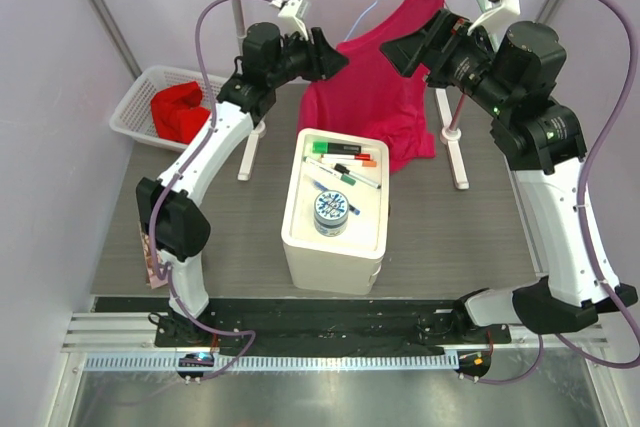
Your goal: Remove the t-shirt from the hanger
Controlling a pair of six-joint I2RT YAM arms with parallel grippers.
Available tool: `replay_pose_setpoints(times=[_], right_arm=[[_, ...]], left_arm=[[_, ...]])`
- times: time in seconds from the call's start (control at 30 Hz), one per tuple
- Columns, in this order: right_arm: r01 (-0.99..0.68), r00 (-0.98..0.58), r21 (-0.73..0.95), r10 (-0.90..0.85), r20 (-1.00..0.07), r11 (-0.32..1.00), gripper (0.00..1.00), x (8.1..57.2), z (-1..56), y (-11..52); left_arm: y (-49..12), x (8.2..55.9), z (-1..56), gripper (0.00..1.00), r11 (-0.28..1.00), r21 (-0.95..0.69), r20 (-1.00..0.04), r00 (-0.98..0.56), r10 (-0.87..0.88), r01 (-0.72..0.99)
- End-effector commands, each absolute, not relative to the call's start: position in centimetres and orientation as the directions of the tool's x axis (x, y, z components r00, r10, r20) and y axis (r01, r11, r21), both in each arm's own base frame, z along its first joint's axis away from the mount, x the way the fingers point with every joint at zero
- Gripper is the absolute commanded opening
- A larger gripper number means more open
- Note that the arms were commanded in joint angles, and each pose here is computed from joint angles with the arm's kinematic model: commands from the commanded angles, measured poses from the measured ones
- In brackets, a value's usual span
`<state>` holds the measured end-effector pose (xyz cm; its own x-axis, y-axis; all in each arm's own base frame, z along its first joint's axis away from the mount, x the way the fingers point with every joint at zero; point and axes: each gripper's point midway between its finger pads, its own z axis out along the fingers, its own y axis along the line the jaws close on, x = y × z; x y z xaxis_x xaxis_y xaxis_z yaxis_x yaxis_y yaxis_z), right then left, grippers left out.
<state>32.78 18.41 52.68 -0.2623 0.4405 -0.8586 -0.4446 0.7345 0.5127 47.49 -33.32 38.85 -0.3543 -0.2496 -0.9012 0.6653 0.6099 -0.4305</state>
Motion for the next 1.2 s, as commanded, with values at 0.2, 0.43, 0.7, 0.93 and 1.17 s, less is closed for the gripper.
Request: replay_pose_setpoints(times=[0.2, 0.43, 0.7, 0.93, 1.17], right_arm=[[-0.485, -0.218, 0.497, 0.451, -0.866, 0.720, 0.99, 34.1, 53.9, 19.3], [-0.475, -0.201, 0.476, 0.435, -0.878, 0.741, 0.99, 34.5, 53.6, 19.0], [-0.473, -0.200, 0.462, 0.420, -0.885, 0.750, 0.99, 35.0, 53.1, 19.1], [-0.520, -0.174, 0.428, 0.400, -0.900, 0.739, 0.96, 35.4, 53.4, 19.9], [-0.562, -0.206, 0.427, 0.380, -0.902, 0.709, 0.94, 37.9, 53.0, 22.7]], left_arm=[[-32.5, 46.3, 43.6, 0.03, 0.616, -0.410, -0.912, -0.298, -0.281, 0.673], [-30.8, 44.8, 47.7, 0.00, 0.649, -0.319, -0.947, -0.195, -0.257, 0.691], [-28.8, 44.3, 50.1, 0.00, 0.711, -0.212, -0.976, -0.105, -0.193, 0.671], [-24.6, 43.0, 50.4, 0.00, 0.729, -0.147, -0.989, -0.085, -0.121, 0.669], [-20.9, 40.7, 50.0, 0.00, 0.710, -0.186, -0.983, -0.132, -0.132, 0.679]])
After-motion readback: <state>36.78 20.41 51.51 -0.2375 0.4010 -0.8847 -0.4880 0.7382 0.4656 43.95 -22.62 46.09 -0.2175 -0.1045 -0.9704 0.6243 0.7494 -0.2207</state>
